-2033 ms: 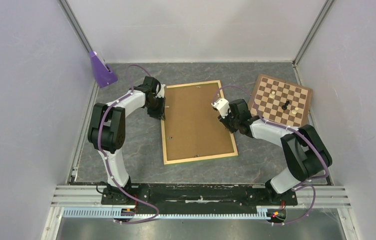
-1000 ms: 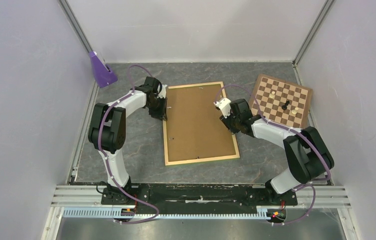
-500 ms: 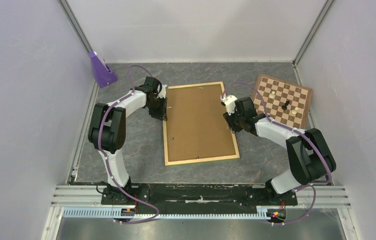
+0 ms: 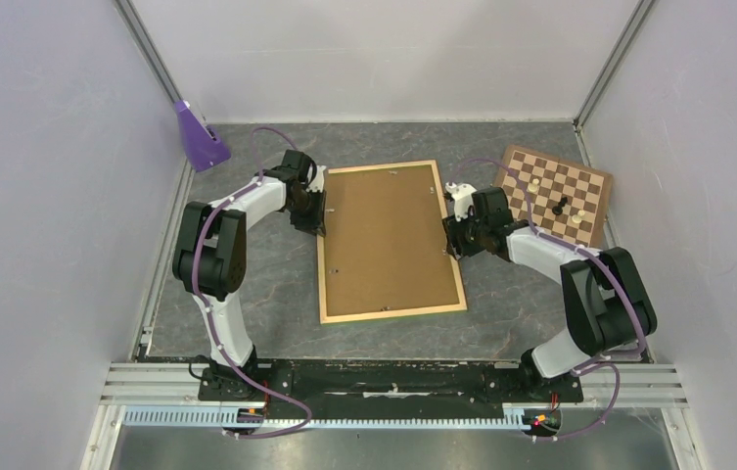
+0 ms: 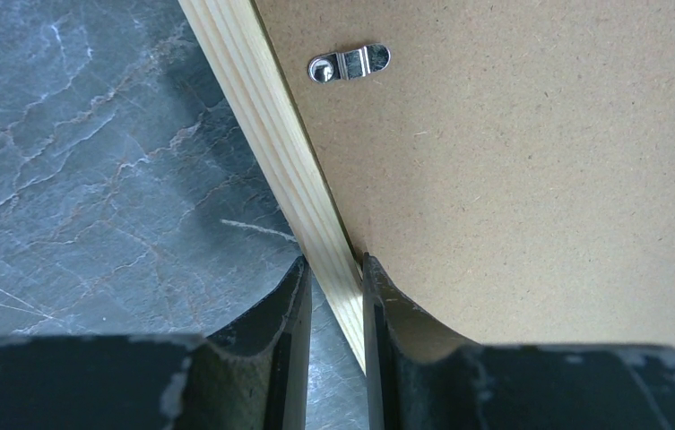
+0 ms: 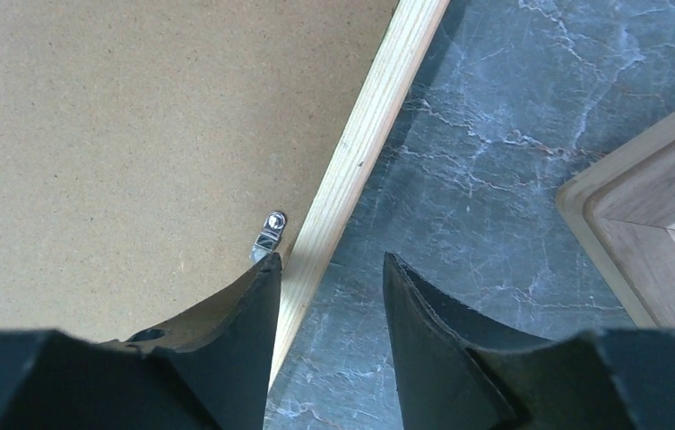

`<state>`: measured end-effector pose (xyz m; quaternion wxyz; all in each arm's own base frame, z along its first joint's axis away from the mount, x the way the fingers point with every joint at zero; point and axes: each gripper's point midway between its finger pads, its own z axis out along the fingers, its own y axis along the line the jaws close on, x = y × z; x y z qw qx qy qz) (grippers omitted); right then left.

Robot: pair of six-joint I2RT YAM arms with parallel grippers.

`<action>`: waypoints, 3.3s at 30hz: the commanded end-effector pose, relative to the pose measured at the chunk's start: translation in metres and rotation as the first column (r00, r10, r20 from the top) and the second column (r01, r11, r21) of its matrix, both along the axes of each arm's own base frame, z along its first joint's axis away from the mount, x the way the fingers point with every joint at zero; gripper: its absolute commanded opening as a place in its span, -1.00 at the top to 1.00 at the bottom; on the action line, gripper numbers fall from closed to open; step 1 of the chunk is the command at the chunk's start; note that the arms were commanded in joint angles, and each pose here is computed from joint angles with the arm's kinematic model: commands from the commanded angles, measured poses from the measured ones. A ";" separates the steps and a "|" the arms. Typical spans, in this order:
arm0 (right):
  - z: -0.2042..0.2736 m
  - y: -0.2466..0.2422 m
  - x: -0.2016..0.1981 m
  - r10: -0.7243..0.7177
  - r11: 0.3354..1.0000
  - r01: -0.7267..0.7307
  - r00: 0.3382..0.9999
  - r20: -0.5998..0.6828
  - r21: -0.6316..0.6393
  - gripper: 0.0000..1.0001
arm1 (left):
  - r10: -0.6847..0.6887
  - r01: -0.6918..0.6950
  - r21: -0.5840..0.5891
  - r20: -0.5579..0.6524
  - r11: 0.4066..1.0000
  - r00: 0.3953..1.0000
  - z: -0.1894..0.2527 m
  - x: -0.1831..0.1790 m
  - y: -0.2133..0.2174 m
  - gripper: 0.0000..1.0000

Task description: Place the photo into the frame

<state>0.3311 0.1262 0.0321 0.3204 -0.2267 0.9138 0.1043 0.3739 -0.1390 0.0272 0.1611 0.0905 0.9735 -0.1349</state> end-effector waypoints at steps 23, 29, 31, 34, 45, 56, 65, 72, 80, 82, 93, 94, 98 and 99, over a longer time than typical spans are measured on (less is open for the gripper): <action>-0.001 0.010 0.007 -0.013 0.991 0.018 0.999 -0.036 0.135 -0.05 | -0.037 0.033 0.053 0.082 0.998 0.996 0.019 0.012 0.017 0.95; 0.014 0.018 0.013 -0.029 0.978 0.031 1.000 -0.010 0.205 -0.04 | -0.036 0.032 0.054 0.083 0.998 0.996 0.019 0.011 0.017 0.95; 0.016 0.020 0.015 -0.031 0.973 0.031 1.000 -0.007 0.227 -0.04 | -0.035 0.031 0.055 0.084 0.998 0.996 0.020 0.012 0.018 0.95; 0.019 0.026 0.016 -0.051 0.957 0.058 0.998 -0.031 0.283 -0.05 | -0.035 0.031 0.055 0.085 0.998 0.996 0.020 0.012 0.018 0.95; 0.007 0.028 0.020 -0.092 0.949 0.113 0.992 -0.085 0.293 -0.12 | -0.035 0.031 0.053 0.081 0.998 0.996 0.019 0.012 0.017 0.95; -0.008 0.033 0.012 -0.083 0.958 0.112 0.989 -0.119 0.265 -0.15 | -0.033 0.029 0.050 0.077 0.998 0.996 0.018 0.012 0.017 0.96; -0.015 0.025 0.007 -0.072 0.988 0.085 0.993 -0.095 0.132 -0.09 | -0.033 0.029 0.049 0.080 0.998 0.996 0.019 0.012 0.017 0.95; -0.021 0.014 -0.002 -0.047 0.998 0.050 0.996 -0.070 0.033 -0.02 | -0.034 0.030 0.048 0.080 0.998 0.996 0.019 0.012 0.016 0.95; -0.026 0.002 -0.013 -0.007 0.999 0.005 0.998 -0.056 -0.051 0.06 | -0.032 0.027 0.051 0.085 0.998 0.996 0.021 0.013 0.017 0.95; -0.027 -0.001 -0.015 0.002 0.998 -0.006 0.998 -0.056 -0.067 0.08 | -0.031 0.027 0.052 0.086 0.998 0.996 0.021 0.013 0.017 0.95; -0.037 -0.006 -0.024 0.038 0.994 -0.045 0.997 -0.068 -0.098 0.27 | -0.031 0.026 0.056 0.088 0.998 0.996 0.021 0.014 0.018 0.96; -0.037 -0.006 -0.023 0.042 0.994 -0.049 0.997 -0.067 -0.102 0.30 | -0.031 0.027 0.056 0.087 0.998 0.996 0.021 0.013 0.018 0.95; -0.037 -0.007 -0.022 0.062 0.991 -0.069 0.996 -0.061 -0.116 0.42 | -0.030 0.025 0.057 0.086 0.998 0.996 0.021 0.014 0.018 0.95; -0.038 -0.007 -0.023 0.066 0.990 -0.073 0.996 -0.064 -0.118 0.44 | -0.030 0.026 0.055 0.084 0.998 0.996 0.021 0.014 0.018 0.95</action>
